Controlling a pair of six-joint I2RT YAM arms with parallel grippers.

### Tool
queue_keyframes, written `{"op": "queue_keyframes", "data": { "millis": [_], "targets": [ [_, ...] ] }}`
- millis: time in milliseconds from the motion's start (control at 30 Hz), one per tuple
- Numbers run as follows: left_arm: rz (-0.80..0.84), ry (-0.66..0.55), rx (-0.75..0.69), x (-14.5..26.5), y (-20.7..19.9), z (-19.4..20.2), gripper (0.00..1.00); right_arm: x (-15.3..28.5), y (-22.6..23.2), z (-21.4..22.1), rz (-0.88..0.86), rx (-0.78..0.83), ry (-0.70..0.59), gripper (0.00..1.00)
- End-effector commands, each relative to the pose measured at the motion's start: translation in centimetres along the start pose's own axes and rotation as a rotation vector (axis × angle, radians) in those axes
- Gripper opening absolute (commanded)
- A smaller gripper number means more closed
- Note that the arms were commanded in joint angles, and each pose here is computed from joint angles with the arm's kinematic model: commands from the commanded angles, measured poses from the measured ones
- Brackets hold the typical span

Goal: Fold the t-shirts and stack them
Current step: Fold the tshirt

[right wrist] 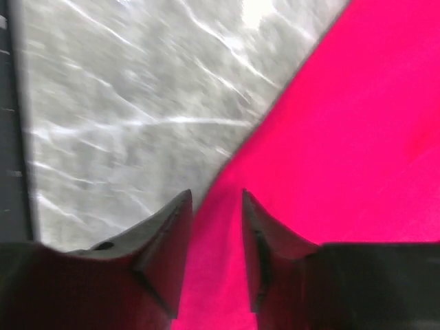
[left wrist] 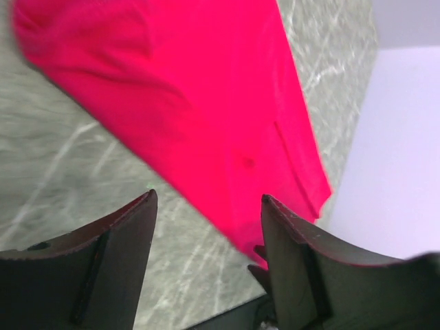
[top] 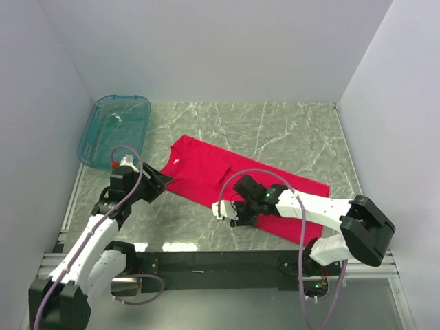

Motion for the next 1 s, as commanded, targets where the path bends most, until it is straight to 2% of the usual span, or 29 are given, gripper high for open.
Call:
{"op": "queue_keyframes", "data": {
  "millis": [0,133,167,233,267,333,367,467,567,733,967],
  "targets": [
    [0.175,0.027,-0.008,-0.4,-4.1,-1.0,0.66,2.4,-1.2,-3.7,-0.026,-0.107,-0.122,0.47],
    [0.140,0.036,-0.081,-1.6,-4.9,-2.0,0.65,6.5,-9.1,-4.1,0.129,-0.321,-0.242,0.61],
    [0.134,0.033,-0.102,-1.6,-4.9,-2.1,0.64,7.7,-11.8,-2.7,0.183,-0.463,-0.259,0.61],
    [0.134,0.028,-0.112,-1.4,-4.7,-1.9,0.64,8.2,-16.3,-3.4,0.197,-0.599,-0.289,0.63],
    [0.132,0.028,-0.109,-1.2,-4.5,-1.7,0.64,8.1,-17.6,-3.5,0.189,-0.743,-0.302,0.63],
    [0.132,0.018,-0.103,-0.5,-3.7,-1.0,0.64,6.2,-20.5,-4.5,0.141,-0.864,-0.308,0.65],
    [0.130,0.014,-0.094,-0.3,-3.5,-0.8,0.65,5.4,-21.2,-5.0,0.116,-0.980,-0.326,0.66],
    [0.115,0.004,-0.074,0.7,-2.2,0.2,0.65,2.6,-24.7,-5.1,0.144,-1.180,-0.328,0.68],
    [0.095,0.012,-0.057,1.3,-0.9,1.2,0.66,0.2,-26.9,-3.9,0.188,-1.244,-0.290,0.70],
    [0.093,0.030,-0.047,1.9,-0.2,2.1,0.65,-0.6,-28.9,-3.3,0.220,-1.222,-0.285,0.71],
    [0.091,0.046,-0.044,2.2,0.3,2.8,0.66,-2.7,-28.7,-1.7,0.200,-1.173,-0.209,0.70]
  ]
}}
Point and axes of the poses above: each gripper's point midway between its finger pads, its own x axis back along the fingers, its own y axis along the line the jaws close on, z = x × y, the point moved 2 cm from there along x, back along the fingers, and after that the axes turned 5 degrees about -x, right-handed, at the moved point
